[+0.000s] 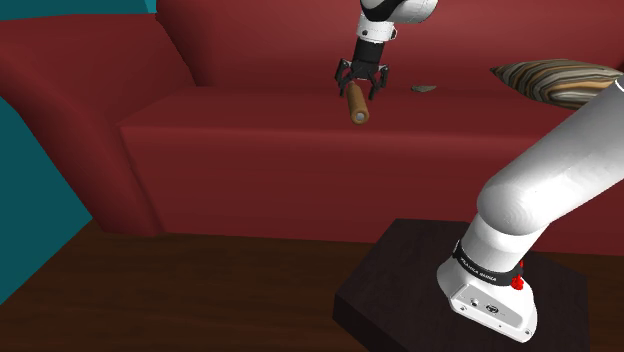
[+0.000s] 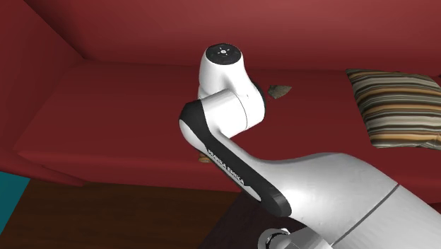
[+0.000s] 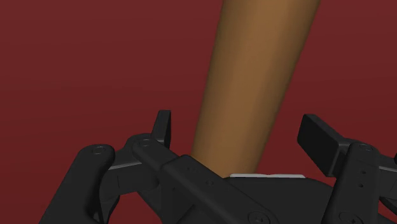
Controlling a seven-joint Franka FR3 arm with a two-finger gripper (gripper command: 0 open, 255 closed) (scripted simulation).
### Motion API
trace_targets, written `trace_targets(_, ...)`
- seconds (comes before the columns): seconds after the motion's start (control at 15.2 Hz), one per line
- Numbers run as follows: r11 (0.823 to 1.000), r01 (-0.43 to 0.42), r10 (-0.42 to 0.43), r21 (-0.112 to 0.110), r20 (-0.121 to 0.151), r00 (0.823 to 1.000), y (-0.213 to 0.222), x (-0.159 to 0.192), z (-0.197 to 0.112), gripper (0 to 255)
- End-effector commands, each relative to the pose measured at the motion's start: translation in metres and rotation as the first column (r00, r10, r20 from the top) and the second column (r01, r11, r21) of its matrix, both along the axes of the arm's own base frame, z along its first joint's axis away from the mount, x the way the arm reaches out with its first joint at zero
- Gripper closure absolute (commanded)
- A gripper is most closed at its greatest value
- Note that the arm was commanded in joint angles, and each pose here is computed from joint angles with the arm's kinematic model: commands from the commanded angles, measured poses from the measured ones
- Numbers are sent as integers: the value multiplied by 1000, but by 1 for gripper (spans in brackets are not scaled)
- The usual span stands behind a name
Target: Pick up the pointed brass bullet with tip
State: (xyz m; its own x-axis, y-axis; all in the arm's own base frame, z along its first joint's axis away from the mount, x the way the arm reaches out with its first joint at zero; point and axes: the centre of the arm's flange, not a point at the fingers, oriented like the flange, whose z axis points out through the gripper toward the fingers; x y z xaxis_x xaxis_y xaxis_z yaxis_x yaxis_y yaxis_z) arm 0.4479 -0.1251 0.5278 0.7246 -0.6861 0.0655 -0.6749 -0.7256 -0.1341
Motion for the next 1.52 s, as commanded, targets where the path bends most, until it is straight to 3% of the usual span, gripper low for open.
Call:
trace_targets(0.0, 1000, 0, 0, 0, 1, 1000, -1, 0, -3, 0)
trace_targets(0.07, 1000, 0, 0, 0, 1, 1000, -1, 0, -3, 255)
trace_targets(0.66, 1000, 0, 0, 0, 1, 1000, -1, 0, -3, 255)
trace_targets(1.45, 1000, 0, 0, 0, 1, 1000, -1, 0, 60, 255)
